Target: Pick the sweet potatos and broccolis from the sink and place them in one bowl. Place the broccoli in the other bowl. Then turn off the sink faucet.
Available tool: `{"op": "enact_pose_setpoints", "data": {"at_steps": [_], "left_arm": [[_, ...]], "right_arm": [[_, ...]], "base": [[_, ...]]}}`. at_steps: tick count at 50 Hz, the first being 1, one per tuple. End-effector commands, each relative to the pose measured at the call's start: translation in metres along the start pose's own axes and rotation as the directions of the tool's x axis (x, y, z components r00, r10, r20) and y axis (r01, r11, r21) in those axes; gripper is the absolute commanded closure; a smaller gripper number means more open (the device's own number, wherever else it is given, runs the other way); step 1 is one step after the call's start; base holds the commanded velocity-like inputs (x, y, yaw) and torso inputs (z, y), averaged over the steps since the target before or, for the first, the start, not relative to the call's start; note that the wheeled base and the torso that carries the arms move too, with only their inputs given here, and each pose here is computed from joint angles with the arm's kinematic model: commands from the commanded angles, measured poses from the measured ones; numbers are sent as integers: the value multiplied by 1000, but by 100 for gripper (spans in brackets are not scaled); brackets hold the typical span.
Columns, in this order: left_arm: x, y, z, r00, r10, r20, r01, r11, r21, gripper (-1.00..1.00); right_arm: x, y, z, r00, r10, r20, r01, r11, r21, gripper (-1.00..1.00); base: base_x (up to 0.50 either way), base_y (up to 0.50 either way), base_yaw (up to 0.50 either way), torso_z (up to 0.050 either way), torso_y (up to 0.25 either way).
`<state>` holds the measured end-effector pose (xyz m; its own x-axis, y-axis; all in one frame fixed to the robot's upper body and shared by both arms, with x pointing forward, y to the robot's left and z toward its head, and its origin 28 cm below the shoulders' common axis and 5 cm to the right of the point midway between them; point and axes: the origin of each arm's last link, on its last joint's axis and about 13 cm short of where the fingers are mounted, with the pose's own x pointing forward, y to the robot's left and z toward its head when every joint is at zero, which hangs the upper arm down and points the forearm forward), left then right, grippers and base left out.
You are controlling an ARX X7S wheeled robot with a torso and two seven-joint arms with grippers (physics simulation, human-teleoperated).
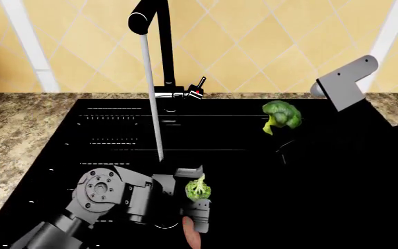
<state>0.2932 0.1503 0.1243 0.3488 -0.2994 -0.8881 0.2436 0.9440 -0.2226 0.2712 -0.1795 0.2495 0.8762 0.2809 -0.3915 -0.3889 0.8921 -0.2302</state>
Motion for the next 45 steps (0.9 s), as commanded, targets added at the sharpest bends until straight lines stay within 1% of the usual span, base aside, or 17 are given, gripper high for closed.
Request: {"op": "enact_pose_setpoints", "data": {"at_steps": [1,5,6,8,14,17,26,32,33,37,45], "left_arm": [[21,-1,-1,998,26,-50,-25,999,22,-100],[27,-1,-2,998,17,-60,-16,1000,16,-100],[29,-2,-2,998,26,-59,-24,999,34,-100],[31,-3,-5,997,26,-69,-23,999,42,-100],[40,-2,-7,997,27,-79,-25,999,25,-100],[43,-3,-10,995,24,-93,-21,999,35,-100],[51,-7,-14,993,7,-115,-2,999,40,-100],[51,-8,-15,994,-6,-110,12,999,53,-100],[52,-7,-14,996,4,-94,0,999,46,100],[49,-8,-12,997,-1,-84,4,999,35,100],[46,-5,-11,998,15,-55,-15,1000,9,100]], "right_arm": [[1,-1,-3,1000,-13,6,13,1000,-3,100],[-1,0,0,1000,-13,17,13,1000,-6,100],[0,0,0,1000,-12,16,12,1000,-8,100],[0,0,0,1000,-11,22,11,1000,-4,100],[5,1,-2,1000,1,15,-1,1000,-5,100],[6,1,-2,1000,4,13,-4,1000,-6,100],[6,1,-5,1000,8,13,-8,1000,9,100],[5,0,-4,1000,4,19,-5,1000,11,100],[5,1,-5,1000,5,20,-5,1000,13,100],[6,1,-5,1000,8,17,-9,1000,8,100],[6,1,-7,1000,11,11,-11,1000,15,100]], "base": [[0,0,0,0,0],[0,0,0,0,0],[0,0,0,0,0],[0,0,0,0,0],[0,0,0,0,0],[0,0,0,0,0],[5,0,-2,0,0],[11,-4,-7,0,0],[10,-4,-8,0,0],[3,-3,-6,0,0],[3,-3,-5,0,0]]}}
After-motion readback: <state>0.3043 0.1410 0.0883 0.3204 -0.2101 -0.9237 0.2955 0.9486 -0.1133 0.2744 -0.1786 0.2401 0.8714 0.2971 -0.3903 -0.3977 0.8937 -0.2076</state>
